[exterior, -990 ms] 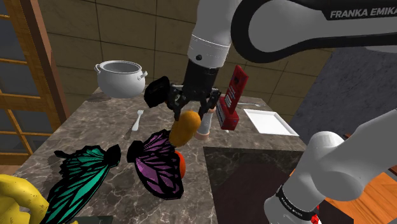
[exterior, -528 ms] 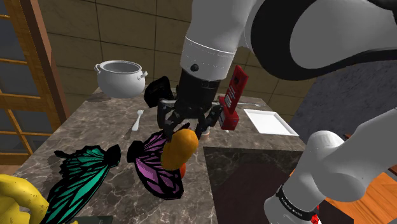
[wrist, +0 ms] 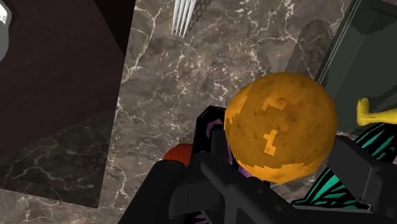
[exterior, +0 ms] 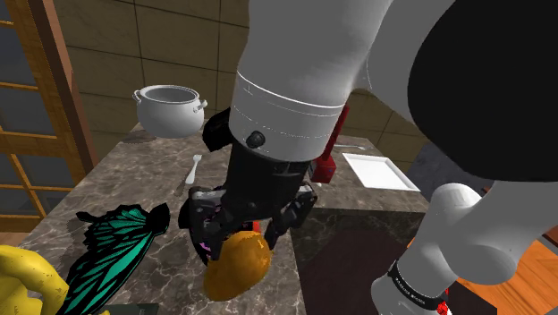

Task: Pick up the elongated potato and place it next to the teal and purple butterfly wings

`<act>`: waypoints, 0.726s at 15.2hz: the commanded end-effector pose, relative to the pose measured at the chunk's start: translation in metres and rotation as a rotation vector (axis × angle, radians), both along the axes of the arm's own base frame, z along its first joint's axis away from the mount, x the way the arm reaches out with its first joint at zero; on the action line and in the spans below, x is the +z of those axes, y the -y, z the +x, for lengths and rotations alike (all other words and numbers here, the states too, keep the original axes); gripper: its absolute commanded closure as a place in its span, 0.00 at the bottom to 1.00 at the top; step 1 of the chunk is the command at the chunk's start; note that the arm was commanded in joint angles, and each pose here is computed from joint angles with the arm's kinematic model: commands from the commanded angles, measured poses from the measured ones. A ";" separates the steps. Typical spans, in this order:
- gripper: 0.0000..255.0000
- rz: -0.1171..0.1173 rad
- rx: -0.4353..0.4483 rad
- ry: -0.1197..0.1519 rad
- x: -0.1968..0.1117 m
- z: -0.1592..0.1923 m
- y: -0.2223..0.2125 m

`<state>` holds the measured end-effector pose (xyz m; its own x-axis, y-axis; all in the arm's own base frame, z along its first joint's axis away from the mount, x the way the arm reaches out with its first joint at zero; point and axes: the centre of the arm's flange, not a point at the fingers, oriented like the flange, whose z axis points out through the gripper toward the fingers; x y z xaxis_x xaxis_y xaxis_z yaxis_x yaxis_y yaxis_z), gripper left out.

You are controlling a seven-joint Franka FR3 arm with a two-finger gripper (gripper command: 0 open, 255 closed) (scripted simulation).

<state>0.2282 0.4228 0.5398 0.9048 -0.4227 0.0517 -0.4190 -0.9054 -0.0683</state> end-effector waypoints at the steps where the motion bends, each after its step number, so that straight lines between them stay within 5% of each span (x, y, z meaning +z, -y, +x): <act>1: 1.00 0.001 -0.002 0.000 -0.001 -0.017 -0.021; 11: 1.00 0.001 -0.002 0.000 -0.006 -0.090 -0.115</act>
<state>0.1421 0.5330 0.5359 0.9049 -0.4226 0.0510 -0.4190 -0.9054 -0.0680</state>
